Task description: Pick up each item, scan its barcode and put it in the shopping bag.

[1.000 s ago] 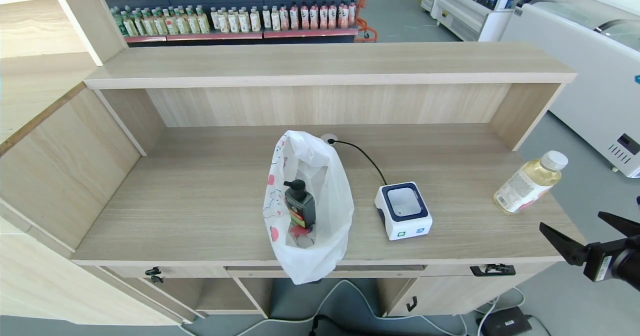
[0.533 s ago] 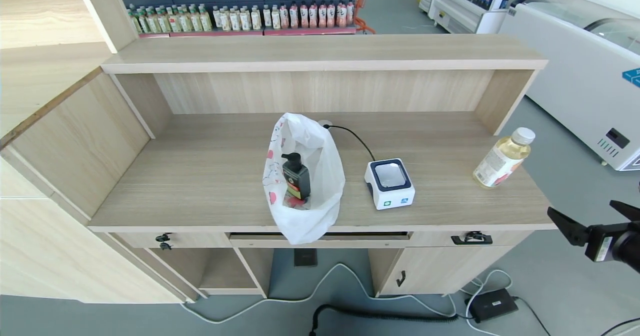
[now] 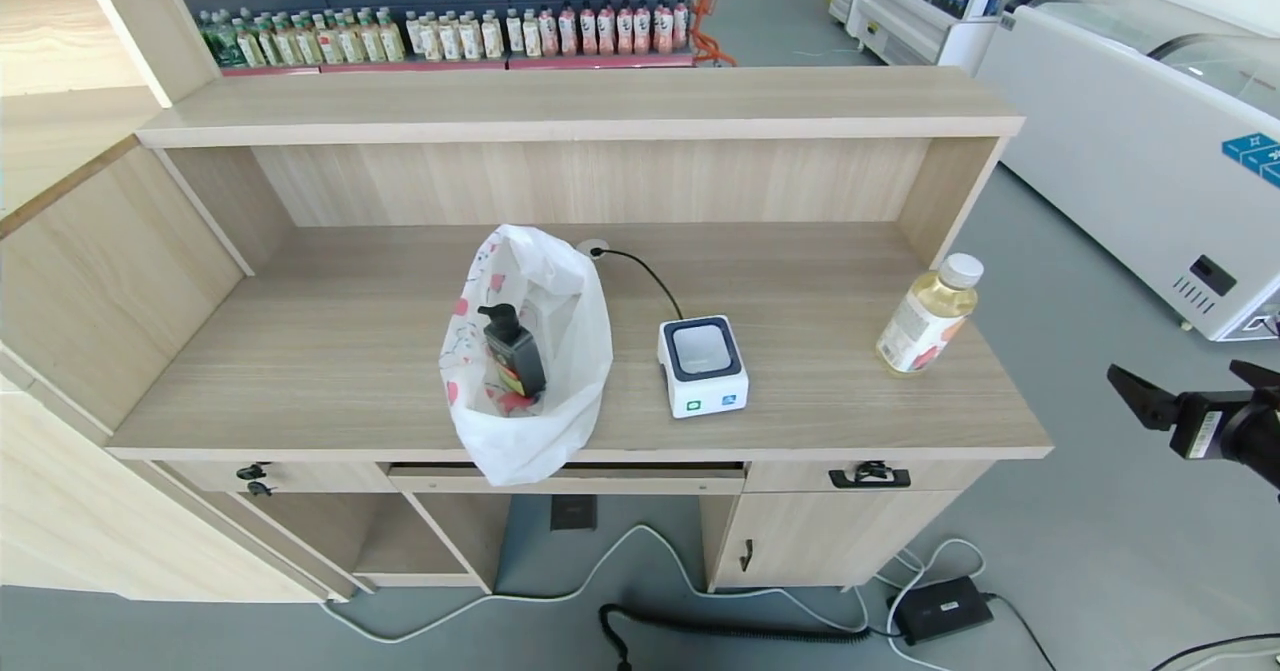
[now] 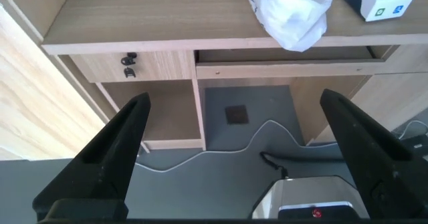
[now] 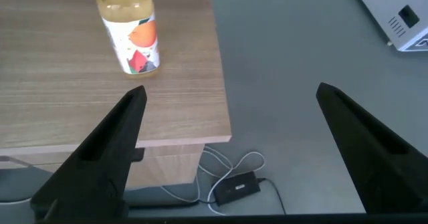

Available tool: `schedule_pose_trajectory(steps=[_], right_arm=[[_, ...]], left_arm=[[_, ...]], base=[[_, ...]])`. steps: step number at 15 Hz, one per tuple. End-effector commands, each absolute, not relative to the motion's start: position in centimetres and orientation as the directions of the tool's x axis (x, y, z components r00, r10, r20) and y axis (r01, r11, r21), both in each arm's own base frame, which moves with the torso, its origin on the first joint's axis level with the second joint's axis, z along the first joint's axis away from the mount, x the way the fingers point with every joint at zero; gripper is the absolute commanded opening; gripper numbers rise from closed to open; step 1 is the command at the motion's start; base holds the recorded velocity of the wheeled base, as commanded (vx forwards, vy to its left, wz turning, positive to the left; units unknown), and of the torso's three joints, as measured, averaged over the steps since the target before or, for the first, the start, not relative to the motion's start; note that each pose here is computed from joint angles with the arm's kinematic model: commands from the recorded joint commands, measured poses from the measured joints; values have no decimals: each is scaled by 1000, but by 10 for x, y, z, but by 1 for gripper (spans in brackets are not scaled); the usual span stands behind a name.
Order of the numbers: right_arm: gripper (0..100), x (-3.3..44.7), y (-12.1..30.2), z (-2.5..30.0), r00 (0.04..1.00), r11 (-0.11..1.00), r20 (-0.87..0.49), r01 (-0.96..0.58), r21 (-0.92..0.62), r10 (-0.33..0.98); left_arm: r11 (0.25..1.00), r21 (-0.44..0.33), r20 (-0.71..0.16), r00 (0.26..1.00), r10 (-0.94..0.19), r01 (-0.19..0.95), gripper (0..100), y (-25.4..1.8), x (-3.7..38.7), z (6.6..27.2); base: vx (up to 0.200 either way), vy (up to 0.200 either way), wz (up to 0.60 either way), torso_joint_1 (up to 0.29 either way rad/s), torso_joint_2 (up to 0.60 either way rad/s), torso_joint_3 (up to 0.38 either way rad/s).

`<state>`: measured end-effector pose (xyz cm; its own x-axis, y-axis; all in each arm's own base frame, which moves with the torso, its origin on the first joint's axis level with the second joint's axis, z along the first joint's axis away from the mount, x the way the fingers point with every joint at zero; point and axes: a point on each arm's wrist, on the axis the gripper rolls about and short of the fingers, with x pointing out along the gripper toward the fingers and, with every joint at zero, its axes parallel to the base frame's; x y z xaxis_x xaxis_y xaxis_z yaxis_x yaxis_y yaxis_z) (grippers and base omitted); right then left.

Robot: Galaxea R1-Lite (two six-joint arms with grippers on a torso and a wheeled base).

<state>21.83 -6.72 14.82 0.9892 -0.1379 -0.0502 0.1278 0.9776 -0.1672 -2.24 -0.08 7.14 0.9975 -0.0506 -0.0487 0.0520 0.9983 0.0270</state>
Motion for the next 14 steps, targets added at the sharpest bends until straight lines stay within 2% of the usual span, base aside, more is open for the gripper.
schedule_pose_trajectory(steps=[1,5,14], right_arm=[[100,223,-66,145,991,981,-62,104,-164,-116],[100,231,-57,147,997,991,-54,44,-129,-52],[100,232,-47,143,997,994,-70,2,-112,-10]], left_arm=[[998,28,-60,997,-52,54,100,-1,-22,72],[998,26,-47,998,-51,52,100,-1,-22,71],[998,27,-41,998,-51,52,100,-1,-23,71]], base=[[0,-200,0,2,-2,7],[0,-200,0,4,4,4],[0,0,0,0,0,0]])
